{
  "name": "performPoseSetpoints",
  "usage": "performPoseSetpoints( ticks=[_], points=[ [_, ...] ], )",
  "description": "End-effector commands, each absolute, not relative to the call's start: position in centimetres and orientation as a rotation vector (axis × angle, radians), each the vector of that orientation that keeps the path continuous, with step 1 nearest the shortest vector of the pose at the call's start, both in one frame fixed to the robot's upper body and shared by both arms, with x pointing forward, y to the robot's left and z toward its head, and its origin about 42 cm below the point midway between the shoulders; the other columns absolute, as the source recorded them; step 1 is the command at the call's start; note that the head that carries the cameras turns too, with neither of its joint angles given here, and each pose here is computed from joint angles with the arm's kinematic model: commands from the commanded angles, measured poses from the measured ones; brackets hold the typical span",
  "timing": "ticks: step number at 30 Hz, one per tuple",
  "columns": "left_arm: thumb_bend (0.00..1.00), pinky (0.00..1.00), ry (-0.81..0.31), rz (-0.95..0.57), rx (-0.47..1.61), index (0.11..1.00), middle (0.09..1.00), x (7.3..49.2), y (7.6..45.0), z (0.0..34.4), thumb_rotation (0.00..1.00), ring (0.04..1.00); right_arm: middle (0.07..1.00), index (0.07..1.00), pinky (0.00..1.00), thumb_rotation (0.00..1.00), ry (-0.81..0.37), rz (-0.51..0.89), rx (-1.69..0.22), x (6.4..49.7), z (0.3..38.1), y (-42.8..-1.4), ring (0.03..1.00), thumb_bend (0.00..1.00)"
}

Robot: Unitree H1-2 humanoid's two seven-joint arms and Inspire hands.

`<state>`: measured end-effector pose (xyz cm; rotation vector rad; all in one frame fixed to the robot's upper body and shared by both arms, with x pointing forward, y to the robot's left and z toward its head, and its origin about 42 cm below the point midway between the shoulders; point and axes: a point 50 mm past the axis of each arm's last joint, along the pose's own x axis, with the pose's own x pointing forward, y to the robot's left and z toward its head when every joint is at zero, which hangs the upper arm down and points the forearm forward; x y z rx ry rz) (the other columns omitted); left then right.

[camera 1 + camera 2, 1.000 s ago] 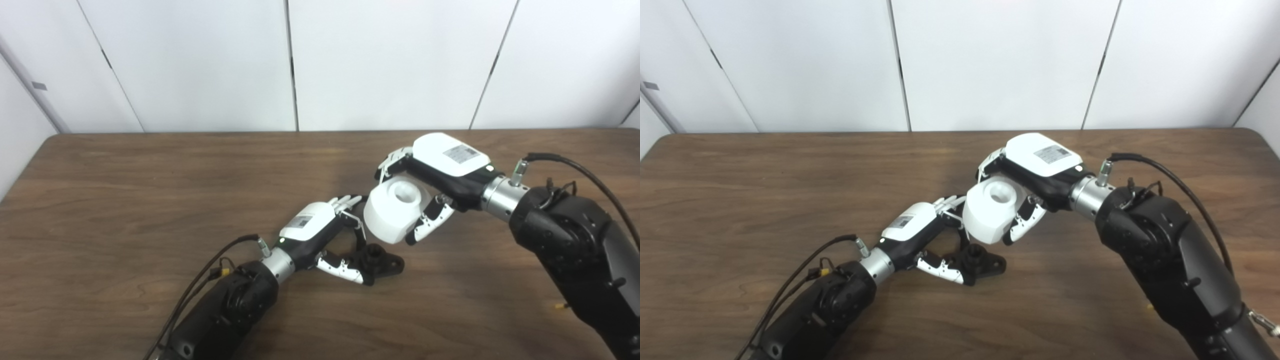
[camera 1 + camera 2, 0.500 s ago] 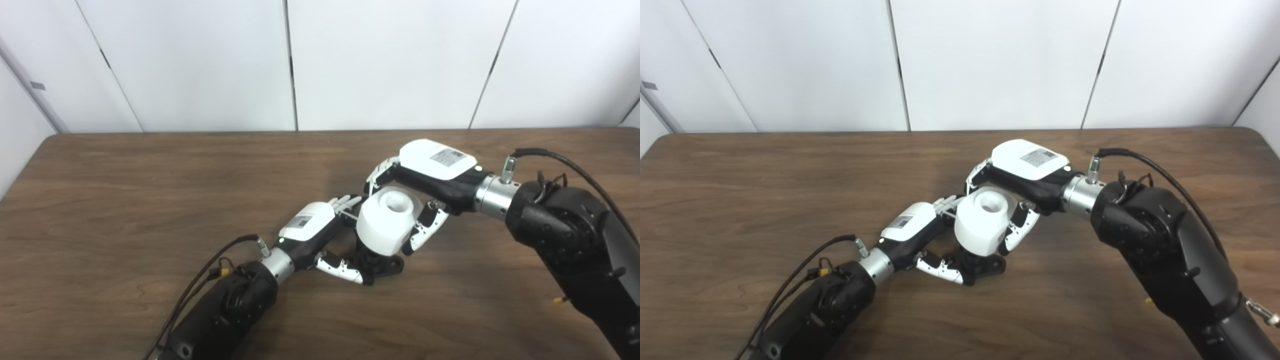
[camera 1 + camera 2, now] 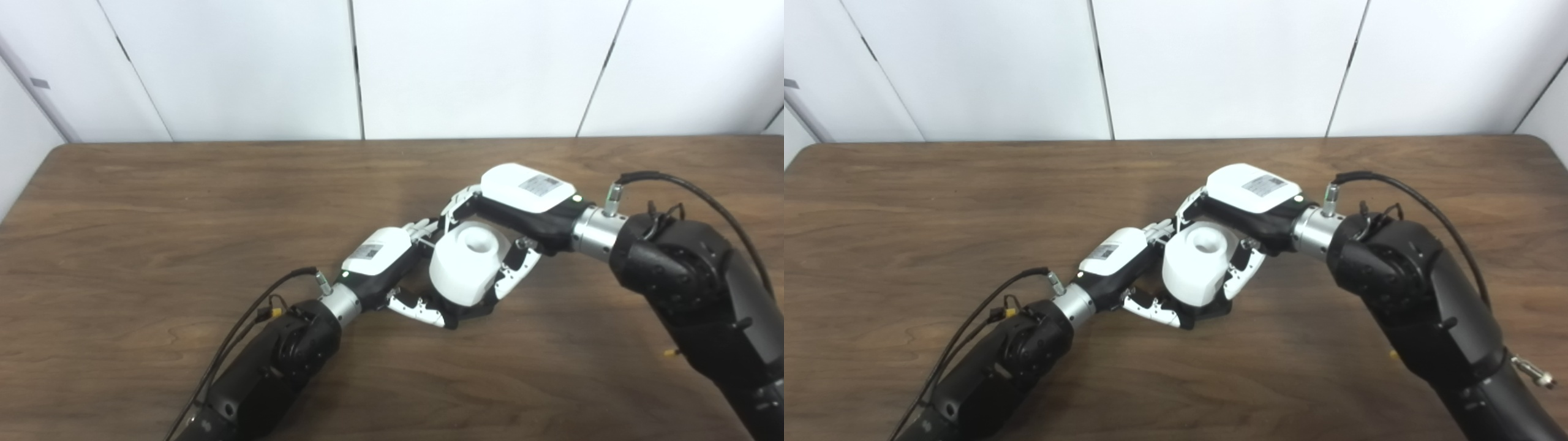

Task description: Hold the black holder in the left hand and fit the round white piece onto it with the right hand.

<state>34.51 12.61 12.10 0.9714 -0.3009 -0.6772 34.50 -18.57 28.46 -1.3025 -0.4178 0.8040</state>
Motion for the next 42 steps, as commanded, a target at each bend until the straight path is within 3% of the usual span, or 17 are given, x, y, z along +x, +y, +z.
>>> performPoseSetpoints(
  ticks=[1,42],
  points=[
    [0.52,0.99,-0.155,-0.78,1.042,0.485,0.977,32.9,13.3,9.0,0.07,1.0,0.749,0.481,0.78,0.14,-0.484,0.756,-1.318,34.9,30.0,-18.5,0.826,0.53],
    [0.52,0.98,-0.147,-0.787,1.045,0.485,0.98,32.1,13.6,9.4,0.07,1.0,0.732,0.481,0.82,0.14,-0.43,0.835,-1.335,36.1,25.8,-18.0,0.816,0.53]
  ],
)
